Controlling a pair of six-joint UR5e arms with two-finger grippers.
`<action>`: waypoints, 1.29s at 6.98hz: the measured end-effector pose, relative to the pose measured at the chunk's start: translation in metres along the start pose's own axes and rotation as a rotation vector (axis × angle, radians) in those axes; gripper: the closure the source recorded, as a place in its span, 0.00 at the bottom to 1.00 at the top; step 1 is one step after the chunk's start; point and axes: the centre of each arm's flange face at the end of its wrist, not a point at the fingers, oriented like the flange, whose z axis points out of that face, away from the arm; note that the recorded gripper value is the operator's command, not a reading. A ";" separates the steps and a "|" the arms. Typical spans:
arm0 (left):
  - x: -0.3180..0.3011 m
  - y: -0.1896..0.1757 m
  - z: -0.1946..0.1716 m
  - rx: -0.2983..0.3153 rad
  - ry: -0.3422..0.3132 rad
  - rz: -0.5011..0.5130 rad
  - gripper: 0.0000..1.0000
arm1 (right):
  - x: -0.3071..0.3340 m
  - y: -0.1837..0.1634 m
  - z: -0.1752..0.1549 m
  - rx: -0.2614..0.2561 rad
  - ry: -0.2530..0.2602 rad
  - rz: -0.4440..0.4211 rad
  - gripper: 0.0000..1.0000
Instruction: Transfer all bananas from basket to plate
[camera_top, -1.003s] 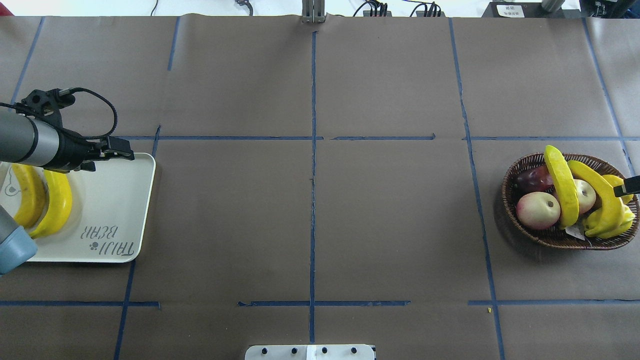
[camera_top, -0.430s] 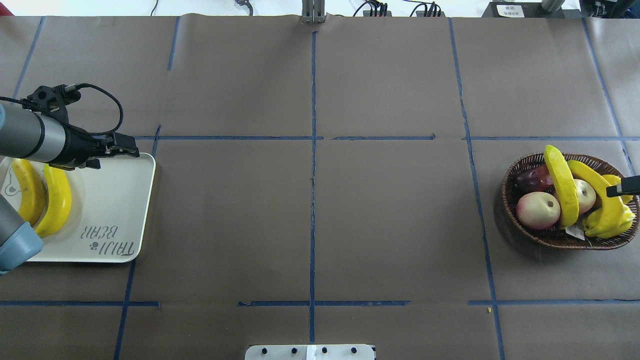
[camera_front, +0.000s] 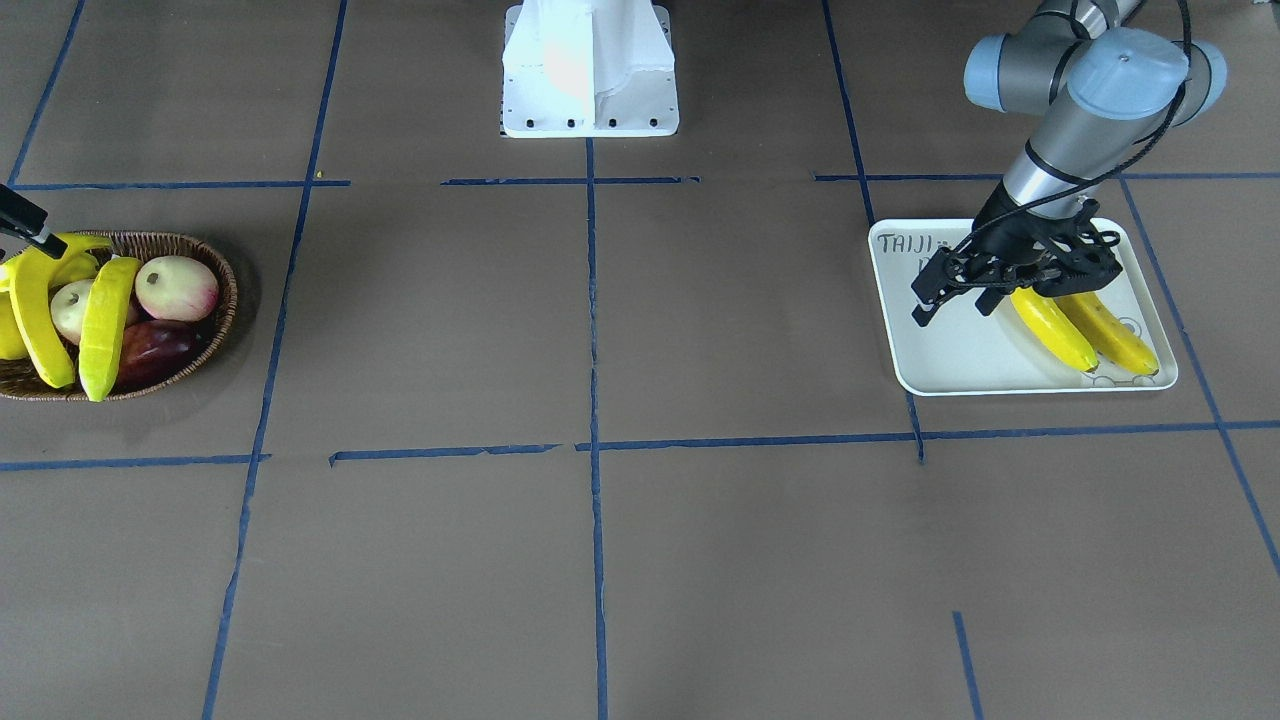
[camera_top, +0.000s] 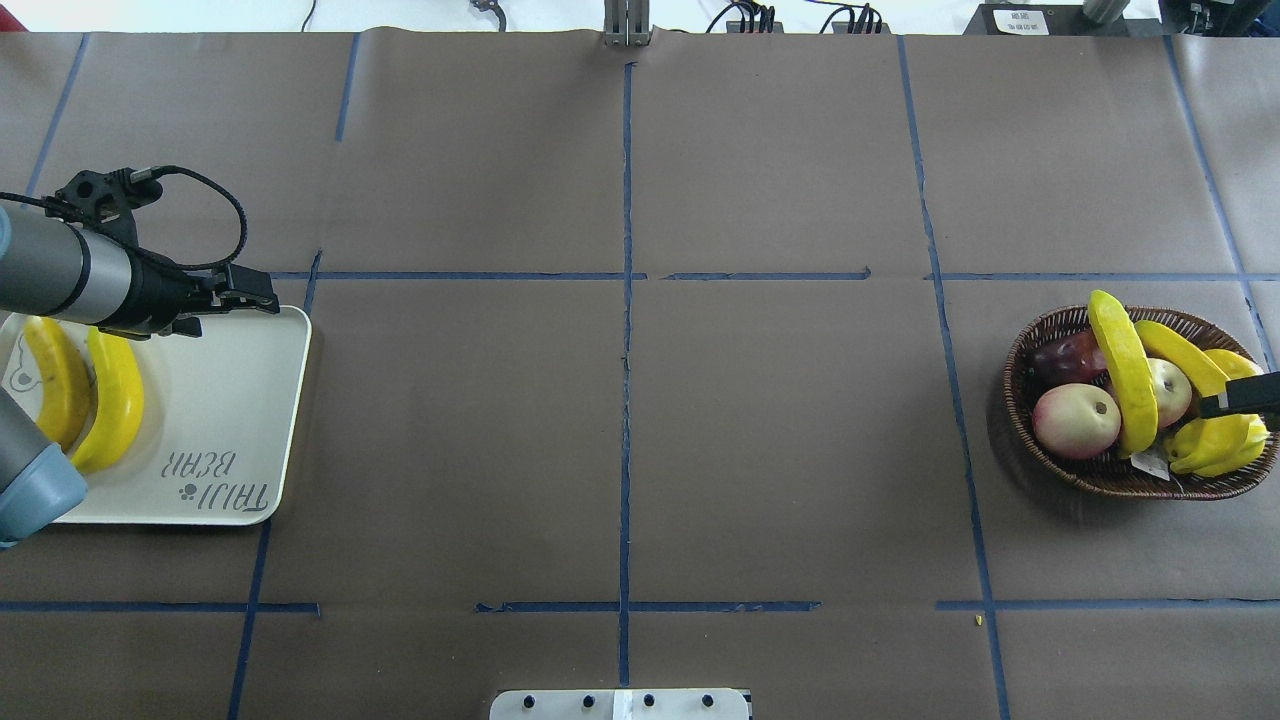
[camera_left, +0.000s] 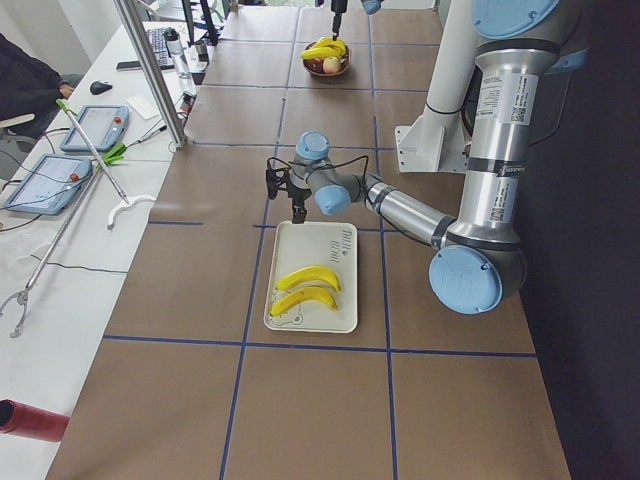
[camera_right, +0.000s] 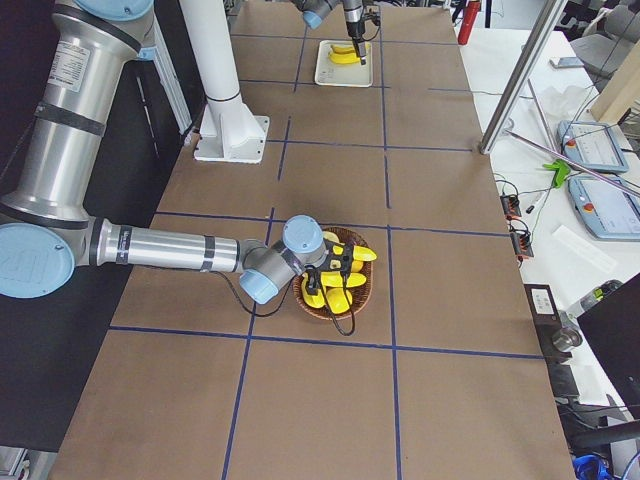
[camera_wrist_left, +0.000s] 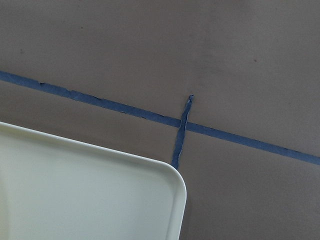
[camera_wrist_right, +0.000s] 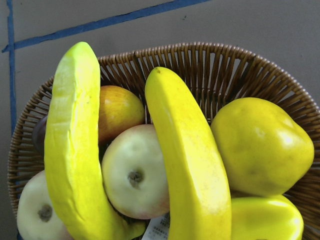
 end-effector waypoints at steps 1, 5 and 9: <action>0.000 0.000 0.000 0.000 0.000 0.000 0.00 | 0.001 0.001 0.003 -0.006 0.003 0.000 0.32; 0.002 0.001 0.000 -0.001 0.003 0.001 0.00 | 0.006 0.002 0.006 -0.012 0.009 0.002 0.85; 0.006 0.001 -0.006 0.003 0.012 -0.002 0.00 | -0.010 0.000 -0.033 0.063 -0.031 -0.021 0.99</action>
